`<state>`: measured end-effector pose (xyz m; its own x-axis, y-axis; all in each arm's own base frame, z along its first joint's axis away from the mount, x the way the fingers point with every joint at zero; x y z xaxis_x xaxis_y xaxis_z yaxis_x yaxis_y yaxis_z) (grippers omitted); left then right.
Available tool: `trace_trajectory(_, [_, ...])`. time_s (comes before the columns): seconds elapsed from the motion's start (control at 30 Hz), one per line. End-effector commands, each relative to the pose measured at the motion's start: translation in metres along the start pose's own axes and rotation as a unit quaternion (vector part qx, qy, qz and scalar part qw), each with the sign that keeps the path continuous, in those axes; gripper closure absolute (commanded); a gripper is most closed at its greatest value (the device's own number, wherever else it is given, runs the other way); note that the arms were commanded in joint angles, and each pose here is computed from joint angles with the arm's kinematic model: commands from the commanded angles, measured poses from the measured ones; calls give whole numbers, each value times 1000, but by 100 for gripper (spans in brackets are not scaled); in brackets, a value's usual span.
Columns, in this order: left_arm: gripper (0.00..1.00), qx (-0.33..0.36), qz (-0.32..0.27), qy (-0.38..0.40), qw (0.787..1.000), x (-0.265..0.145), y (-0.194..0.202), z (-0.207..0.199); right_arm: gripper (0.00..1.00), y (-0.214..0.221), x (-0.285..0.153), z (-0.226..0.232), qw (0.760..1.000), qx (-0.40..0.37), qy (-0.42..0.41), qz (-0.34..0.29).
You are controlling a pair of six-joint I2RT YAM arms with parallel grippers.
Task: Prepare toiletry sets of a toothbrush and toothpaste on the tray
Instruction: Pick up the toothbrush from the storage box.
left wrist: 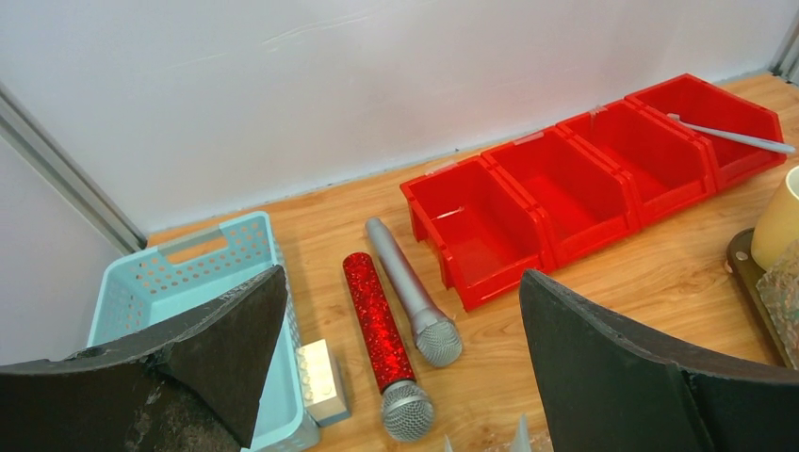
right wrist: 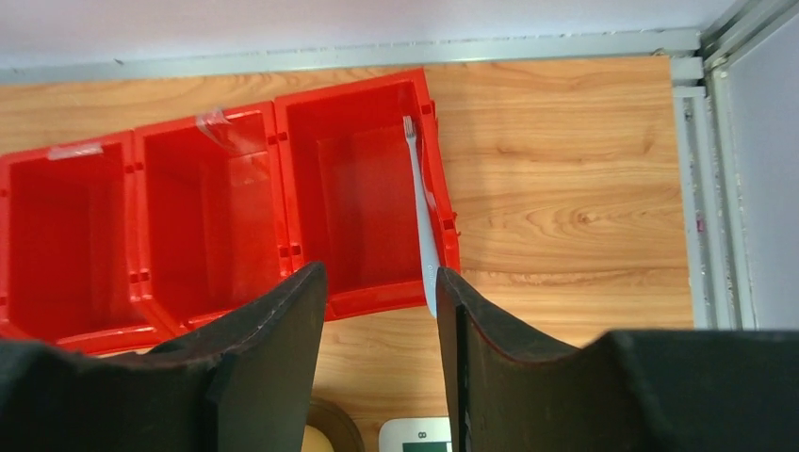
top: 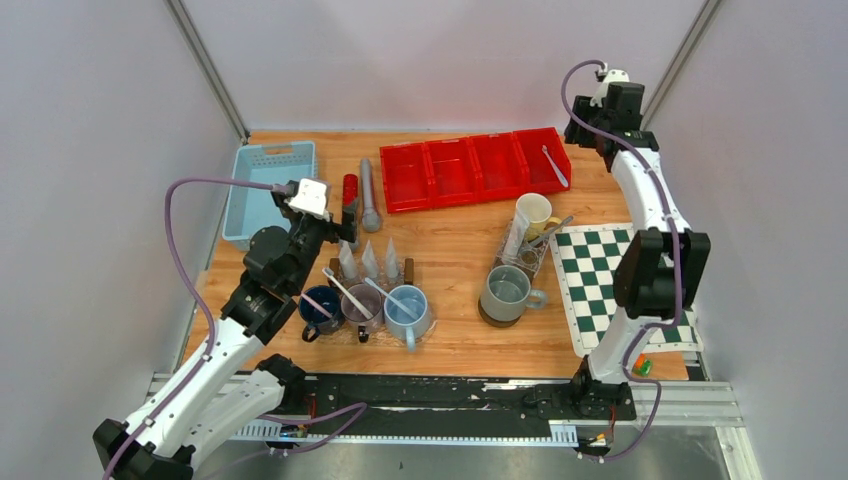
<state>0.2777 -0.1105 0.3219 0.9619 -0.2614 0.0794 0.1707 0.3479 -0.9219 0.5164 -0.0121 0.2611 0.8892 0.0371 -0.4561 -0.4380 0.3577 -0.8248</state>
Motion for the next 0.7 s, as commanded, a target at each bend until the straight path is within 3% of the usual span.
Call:
trace_trajectory(0.0, [0,9,-10,-21,1000,2,-4,8,54,4,19,1,998,-43,-12,33])
trace_trajectory(0.27, [0,17,-5,-22,1000,5,0,7,58,46,70,-10,992,-82,-5,94])
trace_trajectory(0.67, [0,26,1,-21,999,8,5,5,66,80,119,-27,984,-121,34,124])
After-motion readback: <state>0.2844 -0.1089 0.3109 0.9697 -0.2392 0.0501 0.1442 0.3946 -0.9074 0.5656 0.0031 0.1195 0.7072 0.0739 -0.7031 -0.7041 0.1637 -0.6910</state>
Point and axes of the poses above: each gripper's point midway between its finger pads, its own x axis out along the fingers, its own z axis along the line the jaws close on, y = z × x, the point moved 2 cm from there along -x, back along the fingers, and after that the axes turned 15 degrees about x, right-handed, at the moved point
